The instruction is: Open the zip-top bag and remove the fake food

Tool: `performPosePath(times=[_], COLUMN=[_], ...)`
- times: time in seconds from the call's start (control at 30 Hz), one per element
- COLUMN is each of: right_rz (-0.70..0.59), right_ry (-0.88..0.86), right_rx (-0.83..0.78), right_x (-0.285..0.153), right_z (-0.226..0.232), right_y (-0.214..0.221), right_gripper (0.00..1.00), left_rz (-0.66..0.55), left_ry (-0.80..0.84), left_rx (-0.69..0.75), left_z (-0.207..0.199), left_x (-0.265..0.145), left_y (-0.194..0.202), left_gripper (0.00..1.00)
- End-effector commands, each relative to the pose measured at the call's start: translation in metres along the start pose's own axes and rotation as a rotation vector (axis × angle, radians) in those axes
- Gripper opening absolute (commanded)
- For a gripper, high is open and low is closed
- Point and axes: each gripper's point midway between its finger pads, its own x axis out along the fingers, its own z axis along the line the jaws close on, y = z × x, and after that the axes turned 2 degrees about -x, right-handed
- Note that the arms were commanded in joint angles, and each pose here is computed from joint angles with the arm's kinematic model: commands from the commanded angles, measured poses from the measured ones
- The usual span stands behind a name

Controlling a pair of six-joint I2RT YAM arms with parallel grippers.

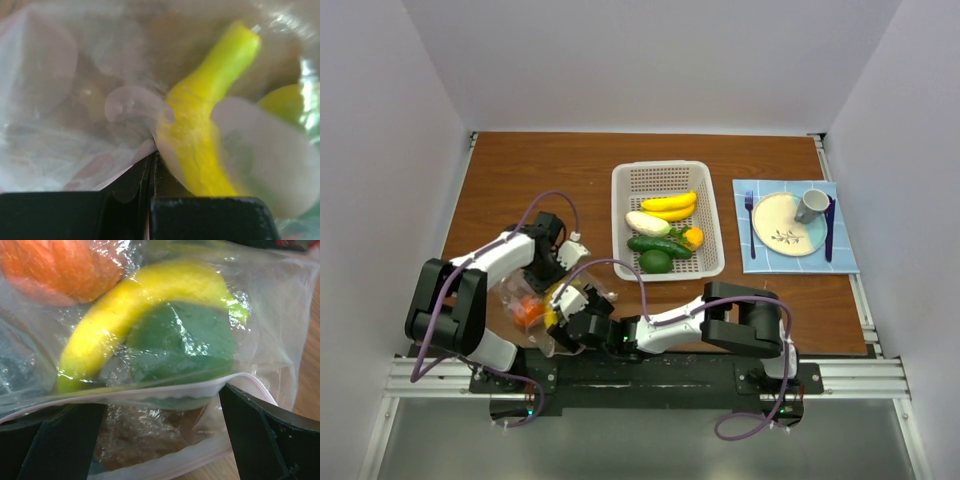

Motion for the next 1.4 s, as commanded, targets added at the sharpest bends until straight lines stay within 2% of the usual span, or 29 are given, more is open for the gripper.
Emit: performPosePath(times=[0.0,0.17,0.27,0.37,0.4,0.53,0.67,0.8,1.13,1.27,1.37], right_rz=[-0.076,-0.055,-0.056,-0.059,-0.069,-0.071,-0.046,-0.021,0.020,-0.002,-0.033], right_ry=[-0.023,-0.009,-0.013,-0.022,-0.025,-0.033,-0.047,-0.051,-0.039,-0.026,-0.047], right_rx=[0.046,0.059,0.065,0.070,0.080,0.114,0.128,0.127,0.151,0.150,0.165], right_x=[0.009,0.012,0.009,0.004,-0.001,-0.016,-0.038,-0.059,-0.100,-0.100,-0.092], right_z=[0.010,0.004,0.002,0.001,-0.001,-0.007,-0.011,-0.013,-0.037,-0.039,-0.028], right_y=[-0.029,-0.021,-0.023,-0.026,-0.032,-0.034,-0.019,-0.008,0.019,0.010,-0.007], right_gripper=[0.99,0.99,0.90,0.69,0.59,0.46,0.43,0.43,0.43,0.44,0.39], left_rz=[-0.043,-0.023,-0.031,-0.007,0.001,0.035,0.030,0.034,0.022,0.020,0.021], left_ry=[0.069,0.106,0.092,0.024,0.002,-0.067,-0.125,-0.162,-0.150,-0.127,-0.122], left_rx=[0.022,0.061,0.073,0.064,0.061,0.000,-0.112,-0.140,-0.144,-0.154,-0.162], left_z=[-0.021,-0.034,-0.031,-0.019,-0.016,0.009,0.047,0.063,0.062,0.057,0.056], left_x=[0.002,0.003,-0.001,0.002,0.003,0.009,0.007,0.005,0.004,0.007,0.008], left_y=[-0.018,-0.007,-0.008,-0.003,-0.001,0.011,0.022,0.025,0.023,0.022,0.023], left_gripper=[0.00,0.00,0.00,0.00,0.00,0.00,0.00,0.00,0.00,0.00,0.00])
